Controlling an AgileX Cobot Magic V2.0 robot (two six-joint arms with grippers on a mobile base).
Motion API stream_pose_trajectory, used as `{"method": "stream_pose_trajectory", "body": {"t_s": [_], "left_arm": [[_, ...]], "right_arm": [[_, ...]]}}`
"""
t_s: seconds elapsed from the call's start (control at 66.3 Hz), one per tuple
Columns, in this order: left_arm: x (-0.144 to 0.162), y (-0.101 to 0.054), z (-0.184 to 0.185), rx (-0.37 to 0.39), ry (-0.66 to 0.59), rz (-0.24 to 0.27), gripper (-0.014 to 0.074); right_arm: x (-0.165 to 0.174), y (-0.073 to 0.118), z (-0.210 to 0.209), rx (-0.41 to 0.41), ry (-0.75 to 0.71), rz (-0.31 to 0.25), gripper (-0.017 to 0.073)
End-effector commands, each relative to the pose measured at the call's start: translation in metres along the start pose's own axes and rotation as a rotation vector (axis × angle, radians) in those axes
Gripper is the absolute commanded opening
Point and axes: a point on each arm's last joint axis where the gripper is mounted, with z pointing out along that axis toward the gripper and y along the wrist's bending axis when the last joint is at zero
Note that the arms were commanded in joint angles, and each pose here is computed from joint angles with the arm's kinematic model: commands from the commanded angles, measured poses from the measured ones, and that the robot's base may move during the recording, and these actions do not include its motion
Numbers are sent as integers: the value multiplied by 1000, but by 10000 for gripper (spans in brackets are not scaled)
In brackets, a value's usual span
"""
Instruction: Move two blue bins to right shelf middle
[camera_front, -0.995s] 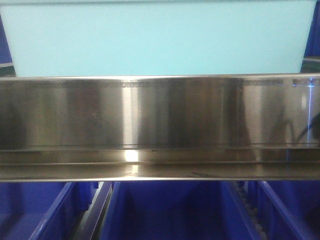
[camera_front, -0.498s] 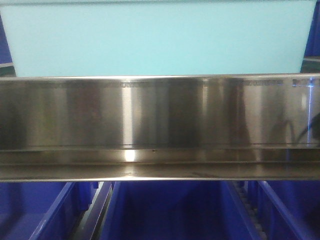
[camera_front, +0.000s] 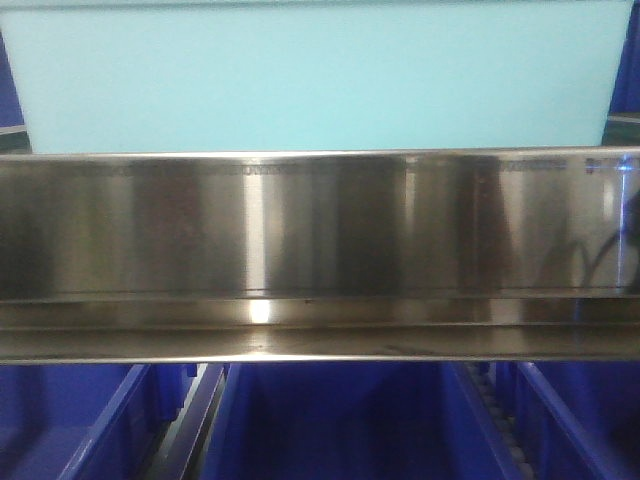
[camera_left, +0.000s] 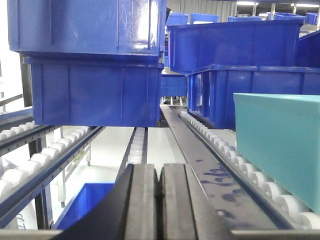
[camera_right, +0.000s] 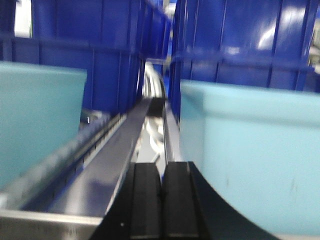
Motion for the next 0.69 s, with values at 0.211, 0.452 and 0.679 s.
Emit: {"method": "stream_pose_trajectory", "body": {"t_s": [0.211, 0.452, 0.679], "left_arm": [[-82, 1, -13, -11, -53, 2, -111], [-142, 2, 14, -14, 41, 2, -111], [-175, 3, 71, -16, 198, 2, -111]], "right_arm": [[-89, -4, -19, -4, -118, 9, -166], [-148, -6, -4, -6, -109, 7, -166], [-181, -8, 43, -13, 6, 7, -166]]}}
